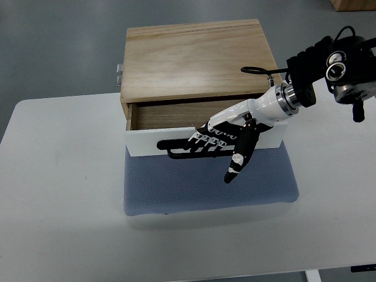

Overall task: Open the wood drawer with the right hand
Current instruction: 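Pull the upper drawer handle toward the robot with the right hand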

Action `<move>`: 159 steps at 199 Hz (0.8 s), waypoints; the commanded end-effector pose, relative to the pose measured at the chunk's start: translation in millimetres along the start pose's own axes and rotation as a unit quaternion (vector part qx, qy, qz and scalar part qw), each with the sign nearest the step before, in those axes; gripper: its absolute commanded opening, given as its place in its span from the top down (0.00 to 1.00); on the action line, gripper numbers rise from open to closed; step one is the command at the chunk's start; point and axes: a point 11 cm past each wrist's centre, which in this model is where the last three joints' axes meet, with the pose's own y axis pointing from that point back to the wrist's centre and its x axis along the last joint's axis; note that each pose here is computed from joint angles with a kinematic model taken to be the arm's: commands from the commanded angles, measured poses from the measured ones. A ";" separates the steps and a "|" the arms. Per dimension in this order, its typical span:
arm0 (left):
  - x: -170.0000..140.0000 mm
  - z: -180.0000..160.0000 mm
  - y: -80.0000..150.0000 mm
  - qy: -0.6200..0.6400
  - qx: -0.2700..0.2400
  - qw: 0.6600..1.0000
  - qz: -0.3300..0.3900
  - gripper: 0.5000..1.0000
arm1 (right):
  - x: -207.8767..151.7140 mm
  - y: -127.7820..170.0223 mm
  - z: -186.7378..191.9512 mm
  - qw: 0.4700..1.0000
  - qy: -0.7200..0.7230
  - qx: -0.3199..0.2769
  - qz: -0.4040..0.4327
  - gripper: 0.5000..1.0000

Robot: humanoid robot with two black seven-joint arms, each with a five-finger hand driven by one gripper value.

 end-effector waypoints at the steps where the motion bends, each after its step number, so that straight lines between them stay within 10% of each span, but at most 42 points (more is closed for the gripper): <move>1: 0.0 0.0 0.0 0.000 0.000 1.000 0.000 0.00 | 0.9 0.6 1.2 1.000 -0.001 0.001 0.004 0.11; 159: 0.0 0.0 0.0 0.000 0.000 1.000 0.000 0.00 | -12.2 3.1 4.0 1.000 -0.006 0.019 -0.020 0.11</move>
